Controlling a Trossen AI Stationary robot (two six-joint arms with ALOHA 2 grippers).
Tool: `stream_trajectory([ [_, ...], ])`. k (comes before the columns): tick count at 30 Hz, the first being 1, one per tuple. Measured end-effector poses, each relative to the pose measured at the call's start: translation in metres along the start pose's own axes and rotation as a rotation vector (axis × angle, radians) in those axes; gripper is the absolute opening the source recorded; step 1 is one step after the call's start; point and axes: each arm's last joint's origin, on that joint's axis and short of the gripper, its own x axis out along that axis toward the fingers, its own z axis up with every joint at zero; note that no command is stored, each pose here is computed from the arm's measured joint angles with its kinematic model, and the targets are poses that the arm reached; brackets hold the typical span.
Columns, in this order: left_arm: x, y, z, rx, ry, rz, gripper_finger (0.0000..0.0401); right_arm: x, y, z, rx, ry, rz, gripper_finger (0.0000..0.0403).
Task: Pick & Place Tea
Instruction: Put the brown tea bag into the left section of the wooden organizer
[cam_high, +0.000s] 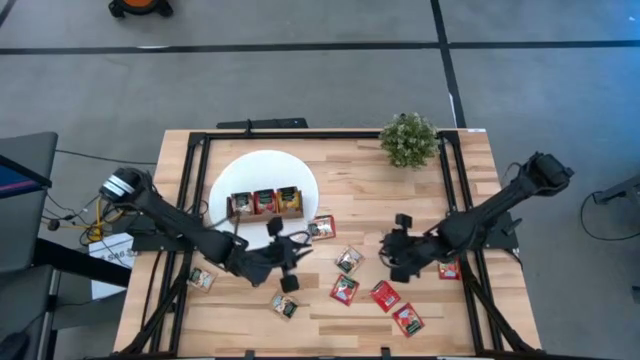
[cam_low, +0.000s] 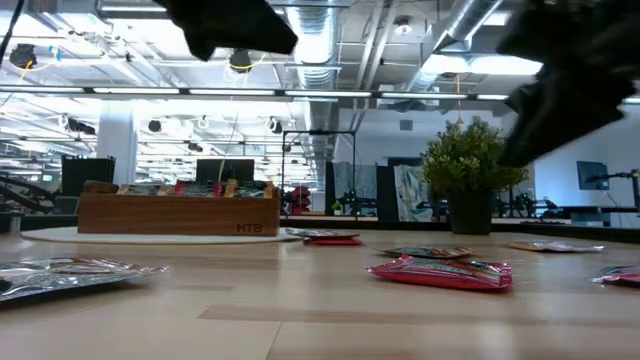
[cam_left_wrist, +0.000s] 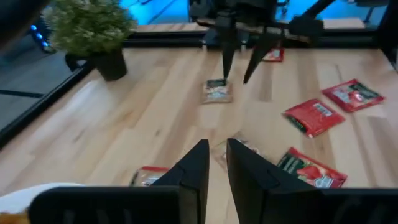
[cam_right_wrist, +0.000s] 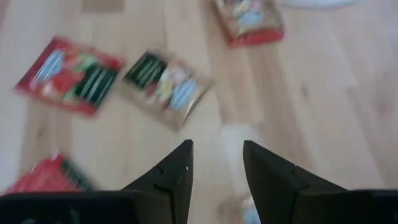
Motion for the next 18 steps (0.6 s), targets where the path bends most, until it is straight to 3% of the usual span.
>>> stream_trajectory([
  [4, 0.021, -0.015, -0.019, 0.005, -0.014, -0.002, 0.0048, -0.001, -0.002, -0.022, 0.037, -0.005, 0.138, 0.0132],
  [8, 0.040, -0.018, -0.034, 0.005, -0.012, 0.014, 0.0048, 0.003, -0.001, -0.036, 0.119, -0.042, 0.194, 0.0132],
  [11, 0.050, -0.014, -0.040, -0.014, 0.026, -0.015, 0.0048, 0.009, 0.002, -0.036, 0.167, -0.101, 0.211, 0.0134],
  [15, 0.062, -0.012, -0.049, -0.016, 0.093, -0.145, 0.0048, 0.023, 0.005, -0.030, 0.173, -0.199, 0.210, 0.0141],
  [18, 0.072, -0.012, -0.059, -0.018, 0.111, -0.146, 0.0048, 0.038, 0.002, -0.022, 0.203, -0.219, 0.193, 0.0152],
])
